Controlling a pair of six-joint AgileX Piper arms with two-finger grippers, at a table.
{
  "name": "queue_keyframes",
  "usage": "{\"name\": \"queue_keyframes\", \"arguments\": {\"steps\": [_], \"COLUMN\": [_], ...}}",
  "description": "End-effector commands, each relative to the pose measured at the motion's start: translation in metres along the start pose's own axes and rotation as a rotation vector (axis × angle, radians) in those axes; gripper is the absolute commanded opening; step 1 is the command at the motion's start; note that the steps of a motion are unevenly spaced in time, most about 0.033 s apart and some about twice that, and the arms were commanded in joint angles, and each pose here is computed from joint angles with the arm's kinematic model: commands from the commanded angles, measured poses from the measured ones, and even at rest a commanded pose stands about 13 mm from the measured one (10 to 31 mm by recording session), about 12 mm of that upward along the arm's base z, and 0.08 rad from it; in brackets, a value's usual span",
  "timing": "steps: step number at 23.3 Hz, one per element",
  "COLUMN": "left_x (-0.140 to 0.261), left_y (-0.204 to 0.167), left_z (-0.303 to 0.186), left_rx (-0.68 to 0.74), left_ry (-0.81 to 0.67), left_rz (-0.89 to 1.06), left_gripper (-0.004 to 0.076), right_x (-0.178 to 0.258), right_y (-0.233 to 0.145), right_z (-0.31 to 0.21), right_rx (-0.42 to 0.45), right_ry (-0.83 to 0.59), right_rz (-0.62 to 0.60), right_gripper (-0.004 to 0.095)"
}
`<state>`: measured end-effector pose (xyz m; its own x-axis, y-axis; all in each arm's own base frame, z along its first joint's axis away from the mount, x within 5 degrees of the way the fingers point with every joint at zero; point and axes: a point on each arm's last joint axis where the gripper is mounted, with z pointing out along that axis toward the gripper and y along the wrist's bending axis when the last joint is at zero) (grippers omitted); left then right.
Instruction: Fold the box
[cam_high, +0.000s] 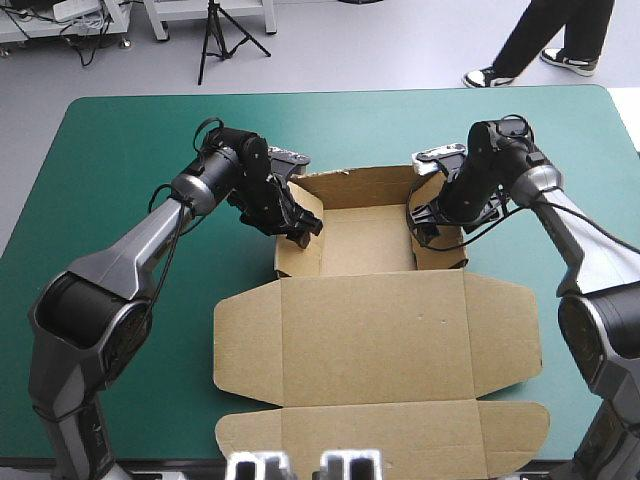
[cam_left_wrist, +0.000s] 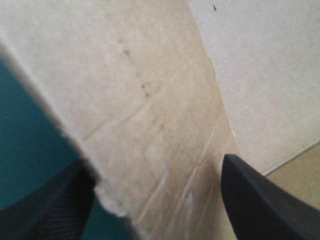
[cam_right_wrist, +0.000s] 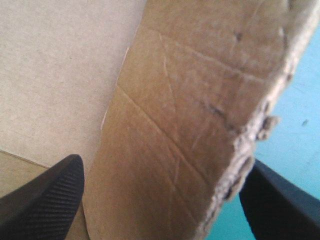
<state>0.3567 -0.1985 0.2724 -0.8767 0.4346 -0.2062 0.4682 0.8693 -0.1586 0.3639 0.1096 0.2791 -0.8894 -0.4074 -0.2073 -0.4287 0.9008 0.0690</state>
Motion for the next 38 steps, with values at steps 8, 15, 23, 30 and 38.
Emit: {"name": "queue_keyframes", "arguments": {"steps": [8, 15, 23, 30, 38], "left_x": [0.034, 0.095, 0.237, 0.275, 0.275], "left_y": [-0.012, -0.026, -0.016, -0.004, -0.004], "left_z": [-0.112, -0.204, -0.19, -0.131, -0.128], "left_rx": [-0.099, -0.119, -0.162, -0.159, -0.158], "left_ry": [-0.21, -0.452, -0.431, -0.267, -0.268], "left_rz": [0.068, 0.229, 0.177, 0.074, 0.07], "left_gripper": [0.0491, 0.0064, -0.0002, -0.0002, -0.0003], "right_x": [0.02, 0.041, 0.035, 0.014, -0.013], "right_y": [0.009, 0.017, 0.016, 0.008, -0.004], "right_z": [-0.083, -0.126, -0.124, -0.086, 0.003], "right_rx": [0.034, 0.058, 0.064, 0.053, -0.001], "right_ry": [-0.186, -0.299, -0.339, -0.271, -0.074], "right_rz": [-0.03, -0.052, -0.053, -0.04, 0.022], "right_gripper": [0.0792, 0.0791, 0.0766, 0.0766, 0.0568]}}
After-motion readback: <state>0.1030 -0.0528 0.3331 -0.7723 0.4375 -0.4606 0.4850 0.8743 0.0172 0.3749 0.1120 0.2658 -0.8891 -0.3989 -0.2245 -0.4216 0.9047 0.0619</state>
